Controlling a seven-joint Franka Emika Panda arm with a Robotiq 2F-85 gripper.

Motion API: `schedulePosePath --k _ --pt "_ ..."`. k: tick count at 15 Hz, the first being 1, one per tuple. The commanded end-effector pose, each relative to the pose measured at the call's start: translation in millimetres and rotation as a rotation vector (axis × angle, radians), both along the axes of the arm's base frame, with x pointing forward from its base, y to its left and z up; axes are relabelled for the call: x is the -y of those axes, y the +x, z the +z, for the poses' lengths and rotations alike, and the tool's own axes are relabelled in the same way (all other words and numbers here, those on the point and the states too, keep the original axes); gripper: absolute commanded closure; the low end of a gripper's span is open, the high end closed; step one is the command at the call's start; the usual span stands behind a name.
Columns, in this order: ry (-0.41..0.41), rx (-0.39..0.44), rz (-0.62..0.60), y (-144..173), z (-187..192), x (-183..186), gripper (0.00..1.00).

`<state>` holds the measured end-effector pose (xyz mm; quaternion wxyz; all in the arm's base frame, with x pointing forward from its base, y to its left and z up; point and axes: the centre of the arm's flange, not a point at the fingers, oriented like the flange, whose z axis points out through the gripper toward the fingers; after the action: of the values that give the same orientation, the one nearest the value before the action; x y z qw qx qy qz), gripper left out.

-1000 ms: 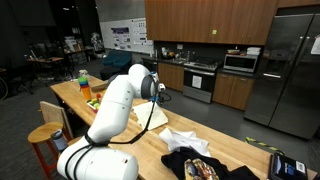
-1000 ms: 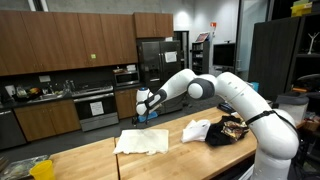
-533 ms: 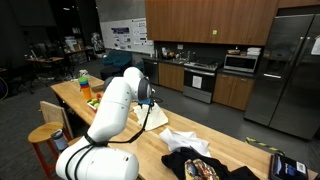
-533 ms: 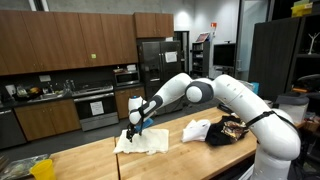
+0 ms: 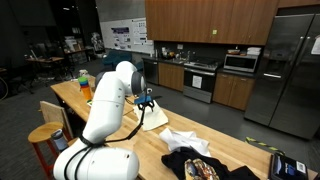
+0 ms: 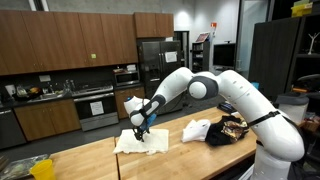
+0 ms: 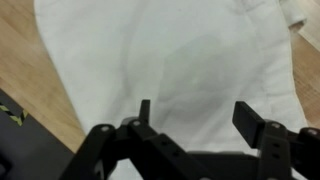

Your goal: Pick up to unfold the tote bag

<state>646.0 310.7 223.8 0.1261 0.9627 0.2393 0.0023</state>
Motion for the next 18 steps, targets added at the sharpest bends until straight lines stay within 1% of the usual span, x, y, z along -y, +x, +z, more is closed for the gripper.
schedulePosePath --k 1,2,3,4,5,6,7,8,9,10,11,12,13,14,16,18 --pt "-0.088 0.022 0.004 -32 25 16 0.2" --pt "-0.094 0.03 -0.017 -34 24 13 0.11" --pt "-0.084 0.05 -0.027 -36 23 14 0.06" --pt "-0.093 0.068 -0.033 -39 24 20 0.03" --pt "-0.097 0.084 -0.038 -40 23 22 0.01" --pt "-0.091 0.09 -0.052 -40 14 15 0.0" --pt "-0.08 0.1 -0.054 -42 6 17 0.0" --pt "-0.062 0.103 -0.046 -42 0 25 0.0" --pt "-0.04 0.116 -0.056 -41 -7 24 0.0" --pt "-0.005 0.133 -0.081 -36 -19 21 0.0" --pt "0.017 0.151 -0.099 -34 -25 26 0.0" --pt "0.055 0.166 -0.119 -30 -28 34 0.25" --pt "0.077 0.182 -0.143 -27 -29 34 0.26" --pt "0.101 0.2 -0.164 -25 -30 31 0.3" --pt "0.133 0.215 -0.186 -23 -27 44 0.46" --pt "0.163 0.237 -0.223 -18 -27 42 0.63"
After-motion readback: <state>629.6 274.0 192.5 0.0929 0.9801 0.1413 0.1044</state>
